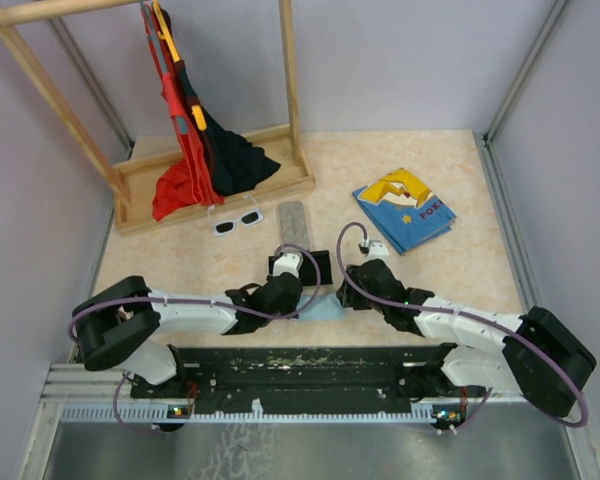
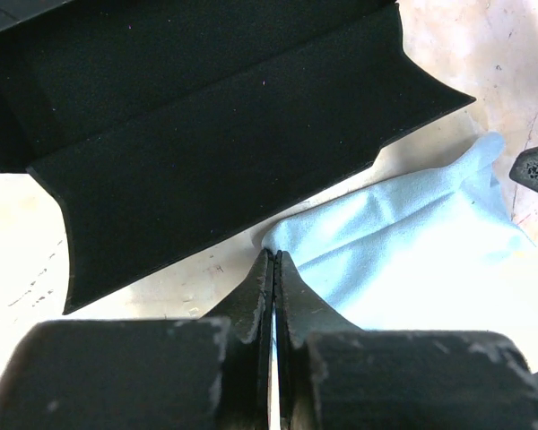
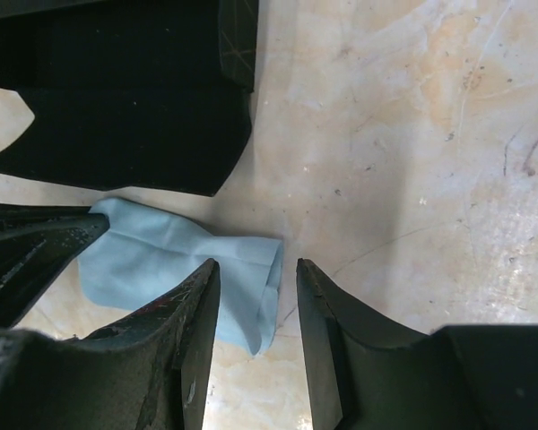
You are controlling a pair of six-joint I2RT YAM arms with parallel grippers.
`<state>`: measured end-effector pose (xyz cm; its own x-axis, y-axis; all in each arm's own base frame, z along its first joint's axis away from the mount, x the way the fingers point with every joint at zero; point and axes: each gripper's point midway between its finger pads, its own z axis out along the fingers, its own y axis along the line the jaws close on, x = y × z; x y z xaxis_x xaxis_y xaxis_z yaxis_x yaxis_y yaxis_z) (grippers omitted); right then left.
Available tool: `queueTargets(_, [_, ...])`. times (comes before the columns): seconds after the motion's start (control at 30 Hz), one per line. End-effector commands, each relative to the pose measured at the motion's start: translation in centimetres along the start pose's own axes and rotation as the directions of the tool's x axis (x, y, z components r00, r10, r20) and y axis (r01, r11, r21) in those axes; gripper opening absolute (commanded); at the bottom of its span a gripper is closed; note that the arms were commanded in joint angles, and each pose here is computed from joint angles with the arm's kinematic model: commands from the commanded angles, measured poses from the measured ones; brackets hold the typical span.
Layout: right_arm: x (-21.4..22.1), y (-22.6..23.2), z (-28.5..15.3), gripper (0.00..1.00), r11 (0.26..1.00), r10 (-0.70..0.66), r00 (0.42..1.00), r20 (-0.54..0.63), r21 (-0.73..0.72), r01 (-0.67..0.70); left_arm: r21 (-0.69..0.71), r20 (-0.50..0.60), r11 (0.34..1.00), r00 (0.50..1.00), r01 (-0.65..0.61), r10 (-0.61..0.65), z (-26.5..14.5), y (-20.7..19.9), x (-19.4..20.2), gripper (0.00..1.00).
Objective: Organize the sunglasses
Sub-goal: Fold the glasses cleaning cloth at the center of the board, then pick up the glasses cleaning cloth from the center of the board.
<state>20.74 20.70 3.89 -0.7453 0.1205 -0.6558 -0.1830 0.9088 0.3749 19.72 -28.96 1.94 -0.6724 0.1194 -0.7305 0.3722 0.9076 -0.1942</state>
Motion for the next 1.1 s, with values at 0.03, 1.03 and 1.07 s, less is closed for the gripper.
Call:
queueTargets(0.03, [-1.8,1.4,0.7,0.41,0.997,0.066,0.995,0.072,-0.052,-0.062,-0.048,-0.169,0.996,0.983,-0.076,0.067,-0.6,2.6,5.1,0.01])
queueTargets(1.03, [1.7,0.2,2.6,0.21,0.998,0.056,0.996,-0.074,0.016,-0.055,-0.03,-0.166,0.997,0.984,-0.077,0.071,-0.6,2.1,5.0,0.01])
queueTargets(1.07, [1.7,0.2,2.6,0.19,0.998,0.056,0.996,-0.071,0.013,-0.055,-0.031,-0.166,0.996,0.983,-0.078,0.072,-0.6,2.1,5.1,0.01])
